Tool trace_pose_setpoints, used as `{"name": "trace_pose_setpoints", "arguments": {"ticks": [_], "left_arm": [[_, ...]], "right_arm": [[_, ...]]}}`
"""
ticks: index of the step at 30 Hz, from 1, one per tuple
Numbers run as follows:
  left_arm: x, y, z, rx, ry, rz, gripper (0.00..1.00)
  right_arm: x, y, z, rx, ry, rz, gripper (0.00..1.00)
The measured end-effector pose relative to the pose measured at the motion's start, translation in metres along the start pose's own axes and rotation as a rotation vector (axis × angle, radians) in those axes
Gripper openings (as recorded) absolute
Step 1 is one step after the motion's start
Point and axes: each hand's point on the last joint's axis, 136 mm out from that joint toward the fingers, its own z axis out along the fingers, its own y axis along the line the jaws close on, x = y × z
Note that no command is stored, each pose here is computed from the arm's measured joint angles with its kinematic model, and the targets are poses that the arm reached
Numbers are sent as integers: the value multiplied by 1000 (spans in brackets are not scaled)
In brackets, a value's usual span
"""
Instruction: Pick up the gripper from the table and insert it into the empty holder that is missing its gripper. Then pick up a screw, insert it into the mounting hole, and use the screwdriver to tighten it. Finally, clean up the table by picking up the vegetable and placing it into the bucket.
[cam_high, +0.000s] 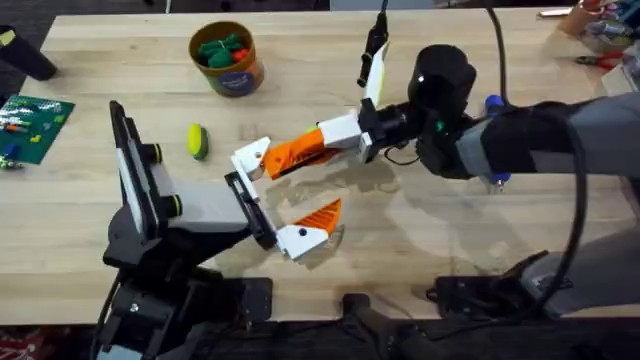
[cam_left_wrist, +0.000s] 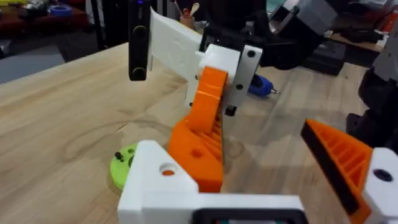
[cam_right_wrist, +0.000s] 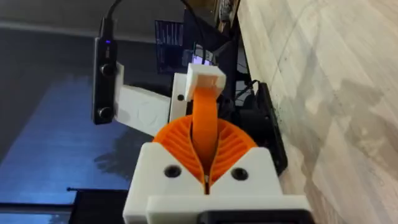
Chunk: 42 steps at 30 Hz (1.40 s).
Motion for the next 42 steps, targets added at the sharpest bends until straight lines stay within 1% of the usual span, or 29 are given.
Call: {"name": "trace_pose_setpoints", "arguments": {"ticks": [3, 7, 18, 28, 36, 42], "left_arm": [[0, 0, 0, 1, 1, -14, 988], [0, -1, 0, 5, 1, -15, 988], [2, -10, 0, 57, 9, -28, 986], [3, -8, 0, 51, 13, -47, 986], [2, 0, -1, 9, 8, -55, 987], [2, 2, -1, -3, 7, -58, 987]], "right_arm": [[-2, -3, 3, -3, 5, 17, 24], [-4, -2, 7, -18, 12, 17, 23], [-8, -7, 13, -20, 21, 62, 22], [-7, -9, 22, -18, 24, 61, 23], [-13, -9, 32, -6, -27, 52, 23], [-16, -10, 33, -3, -43, 50, 23]]}}
